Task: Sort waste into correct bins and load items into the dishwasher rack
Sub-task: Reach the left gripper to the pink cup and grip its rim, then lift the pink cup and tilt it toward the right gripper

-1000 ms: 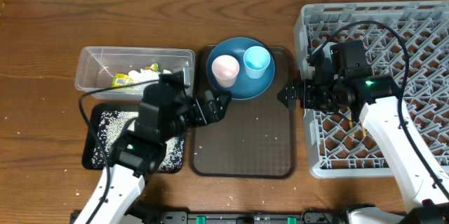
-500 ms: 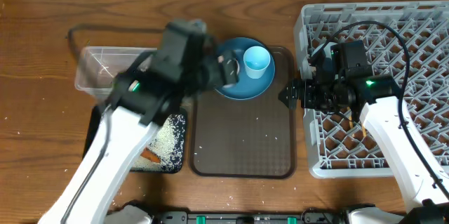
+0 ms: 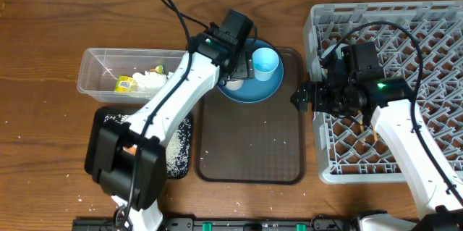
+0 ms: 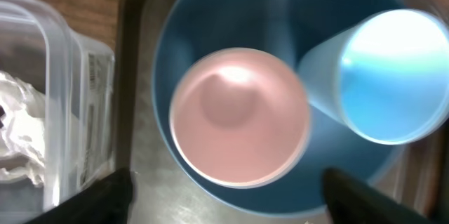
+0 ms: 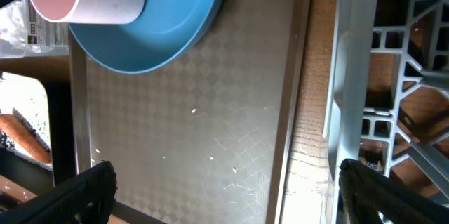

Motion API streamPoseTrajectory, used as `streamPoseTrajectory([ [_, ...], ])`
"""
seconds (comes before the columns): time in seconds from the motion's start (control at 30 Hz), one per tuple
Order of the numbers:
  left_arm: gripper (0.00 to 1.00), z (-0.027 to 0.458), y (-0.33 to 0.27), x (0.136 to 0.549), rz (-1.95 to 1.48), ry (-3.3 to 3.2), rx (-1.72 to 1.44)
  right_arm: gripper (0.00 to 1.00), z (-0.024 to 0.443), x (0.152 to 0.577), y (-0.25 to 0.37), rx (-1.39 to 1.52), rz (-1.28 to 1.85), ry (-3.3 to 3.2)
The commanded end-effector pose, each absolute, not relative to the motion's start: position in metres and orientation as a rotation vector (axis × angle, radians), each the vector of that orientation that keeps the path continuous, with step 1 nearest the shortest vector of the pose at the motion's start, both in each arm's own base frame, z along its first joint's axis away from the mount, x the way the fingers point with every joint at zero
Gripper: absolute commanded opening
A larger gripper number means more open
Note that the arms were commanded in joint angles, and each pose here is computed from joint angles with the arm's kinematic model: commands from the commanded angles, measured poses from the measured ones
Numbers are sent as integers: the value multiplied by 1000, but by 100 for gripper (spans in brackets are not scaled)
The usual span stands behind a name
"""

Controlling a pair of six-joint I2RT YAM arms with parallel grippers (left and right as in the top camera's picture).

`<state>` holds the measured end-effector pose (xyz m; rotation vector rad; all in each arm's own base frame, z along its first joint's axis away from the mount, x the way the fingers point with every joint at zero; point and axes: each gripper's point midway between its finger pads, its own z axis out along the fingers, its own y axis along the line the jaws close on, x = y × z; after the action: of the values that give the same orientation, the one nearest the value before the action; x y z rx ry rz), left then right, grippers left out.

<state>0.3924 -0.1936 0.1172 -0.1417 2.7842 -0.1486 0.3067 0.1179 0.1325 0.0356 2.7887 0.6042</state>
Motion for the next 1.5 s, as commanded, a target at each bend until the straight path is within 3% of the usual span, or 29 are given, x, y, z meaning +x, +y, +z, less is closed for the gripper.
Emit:
streamPoseTrajectory([
  [0.0,73,115,-181,402,-90,2770,-155,99,131,308,115,54,591,2792],
  [0.17,61,112,-178,404,-87,2772,-165,99,131,310,115,52,592,2786],
  [0.43,59,85,-177,397,-85,2788,-242,99,131,308,115,53,591,2791],
  [0.77,37,73,-180,403,-98,2771,-242,99,130,308,115,54,589,2793],
  [1.3,19,57,-174,394,-64,2811,-246,99,128,307,111,62,558,2803],
  [1.47,7,58,-174,394,-65,2809,-245,99,128,305,111,54,556,2813],
])
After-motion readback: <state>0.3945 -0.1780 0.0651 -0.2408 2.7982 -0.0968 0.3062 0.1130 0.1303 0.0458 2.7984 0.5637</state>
